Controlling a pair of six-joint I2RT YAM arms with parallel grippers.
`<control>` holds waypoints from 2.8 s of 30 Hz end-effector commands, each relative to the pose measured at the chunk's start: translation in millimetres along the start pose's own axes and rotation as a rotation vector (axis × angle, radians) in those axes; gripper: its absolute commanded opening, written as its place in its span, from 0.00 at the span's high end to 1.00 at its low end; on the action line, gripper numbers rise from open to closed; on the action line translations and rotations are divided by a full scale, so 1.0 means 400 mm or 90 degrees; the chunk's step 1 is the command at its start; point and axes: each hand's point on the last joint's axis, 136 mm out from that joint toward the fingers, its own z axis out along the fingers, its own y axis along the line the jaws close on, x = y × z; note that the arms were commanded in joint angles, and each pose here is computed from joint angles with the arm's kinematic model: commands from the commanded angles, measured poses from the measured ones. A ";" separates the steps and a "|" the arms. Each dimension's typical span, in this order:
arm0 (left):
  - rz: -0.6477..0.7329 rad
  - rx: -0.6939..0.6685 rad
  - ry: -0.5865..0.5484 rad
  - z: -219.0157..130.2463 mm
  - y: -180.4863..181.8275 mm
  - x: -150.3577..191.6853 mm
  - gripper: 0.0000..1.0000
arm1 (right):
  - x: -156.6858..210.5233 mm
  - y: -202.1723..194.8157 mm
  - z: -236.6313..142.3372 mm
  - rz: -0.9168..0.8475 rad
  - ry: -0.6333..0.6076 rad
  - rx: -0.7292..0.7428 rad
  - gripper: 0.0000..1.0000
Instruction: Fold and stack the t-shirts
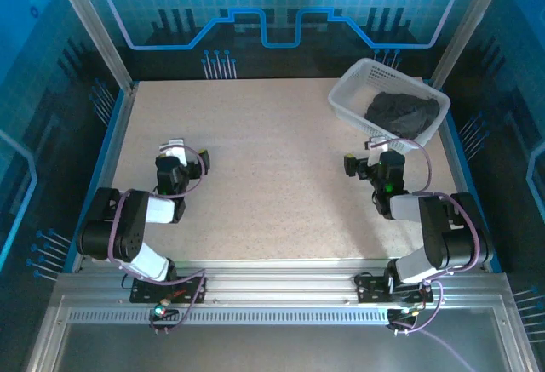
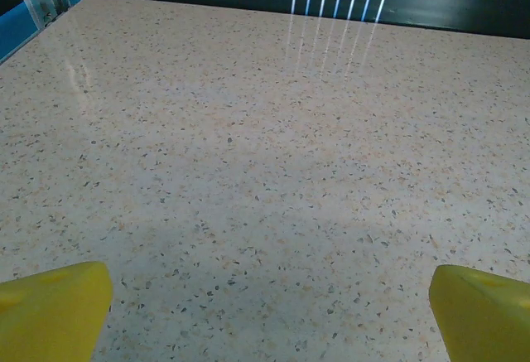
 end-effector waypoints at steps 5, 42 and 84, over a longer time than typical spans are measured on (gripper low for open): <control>0.014 0.010 -0.007 0.002 -0.012 -0.014 0.01 | -0.017 -0.013 0.007 -0.005 -0.010 0.006 0.00; -0.325 0.237 0.202 -0.142 -0.427 -0.553 0.01 | -0.467 -0.303 -0.051 0.378 0.252 0.256 0.11; -0.277 0.249 0.298 -0.222 -0.528 -0.415 0.44 | -1.204 0.016 -0.403 0.362 -0.308 -0.118 1.00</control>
